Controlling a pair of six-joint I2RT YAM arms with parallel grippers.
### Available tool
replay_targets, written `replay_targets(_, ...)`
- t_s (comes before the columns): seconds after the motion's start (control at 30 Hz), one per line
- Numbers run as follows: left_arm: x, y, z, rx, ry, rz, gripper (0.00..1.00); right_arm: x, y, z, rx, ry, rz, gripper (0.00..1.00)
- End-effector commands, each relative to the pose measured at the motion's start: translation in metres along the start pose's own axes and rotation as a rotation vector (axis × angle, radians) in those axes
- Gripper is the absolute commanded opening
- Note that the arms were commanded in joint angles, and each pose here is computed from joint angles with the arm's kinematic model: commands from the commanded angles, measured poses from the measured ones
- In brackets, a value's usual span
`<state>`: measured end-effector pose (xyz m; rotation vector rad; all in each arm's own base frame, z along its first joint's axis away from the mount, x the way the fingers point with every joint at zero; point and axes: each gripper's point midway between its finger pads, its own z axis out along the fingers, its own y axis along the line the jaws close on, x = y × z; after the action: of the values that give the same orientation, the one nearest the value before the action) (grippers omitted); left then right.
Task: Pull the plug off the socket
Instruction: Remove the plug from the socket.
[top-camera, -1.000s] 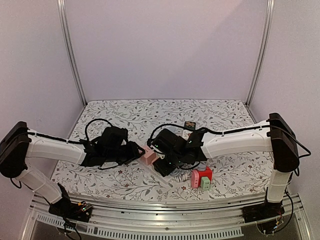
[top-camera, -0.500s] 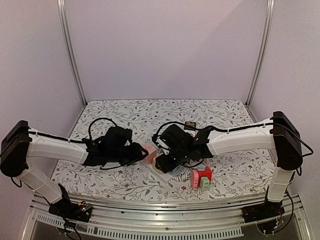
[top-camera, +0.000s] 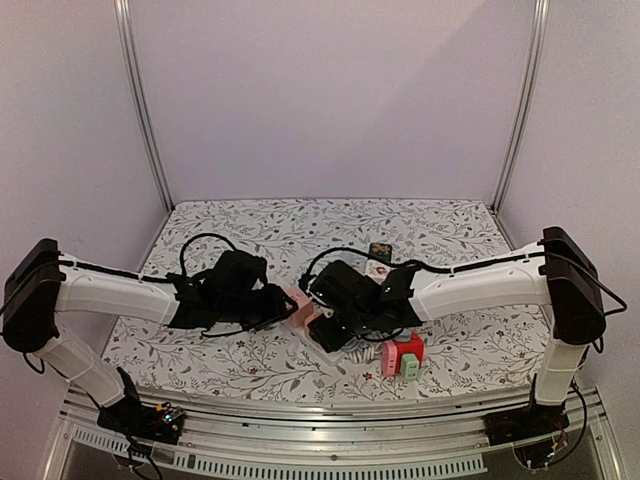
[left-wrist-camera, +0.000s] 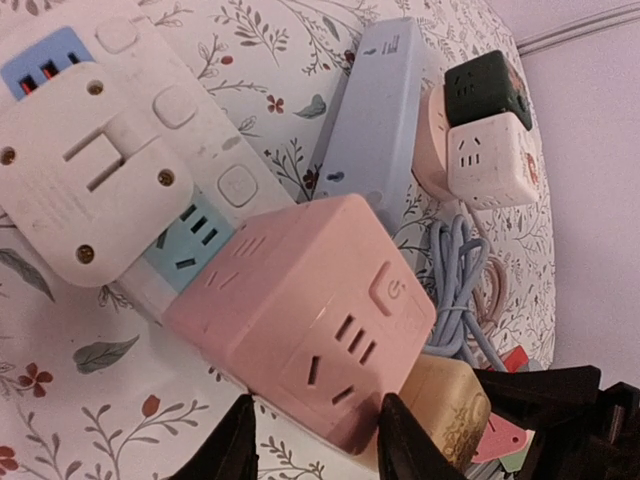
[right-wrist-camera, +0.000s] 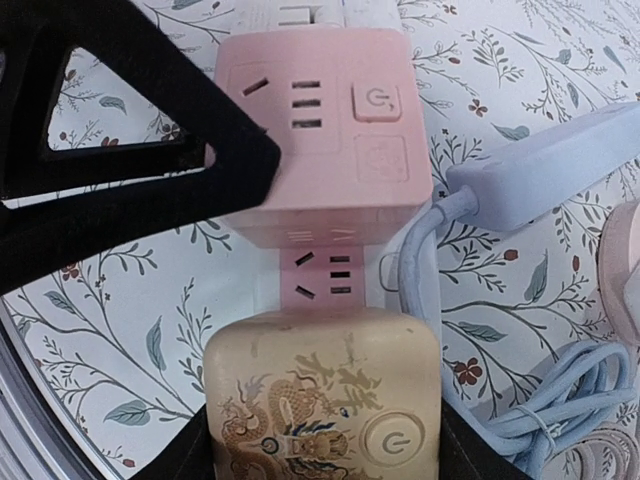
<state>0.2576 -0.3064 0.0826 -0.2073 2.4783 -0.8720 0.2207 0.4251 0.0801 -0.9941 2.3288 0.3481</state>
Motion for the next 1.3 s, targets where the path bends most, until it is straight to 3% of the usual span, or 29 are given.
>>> replay_targets(0.0, 0.034, 0.042, 0.008, -0.152, 0.117, 0.053, 0.39, -0.008, 0.014, -0.007, 0.055, -0.023, -0.077, 0.35)
replay_targets(0.33, 0.032, 0.04, 0.007, -0.146, 0.108, 0.075, 0.39, -0.01, 0.014, -0.008, 0.073, -0.026, -0.065, 0.33)
replay_targets(0.63, 0.034, 0.047, 0.003, -0.154, 0.102, 0.075, 0.38, -0.024, -0.004, -0.014, -0.058, -0.056, 0.121, 0.33)
replay_targets(0.87, 0.034, 0.047, 0.001, -0.149, 0.099, 0.072, 0.37, -0.021, 0.001, -0.013, -0.094, -0.038, 0.165, 0.33)
replay_targets(1.27, 0.034, 0.045, 0.0, -0.14, 0.101, 0.073, 0.36, -0.017, 0.015, -0.024, 0.07, -0.057, 0.001, 0.34)
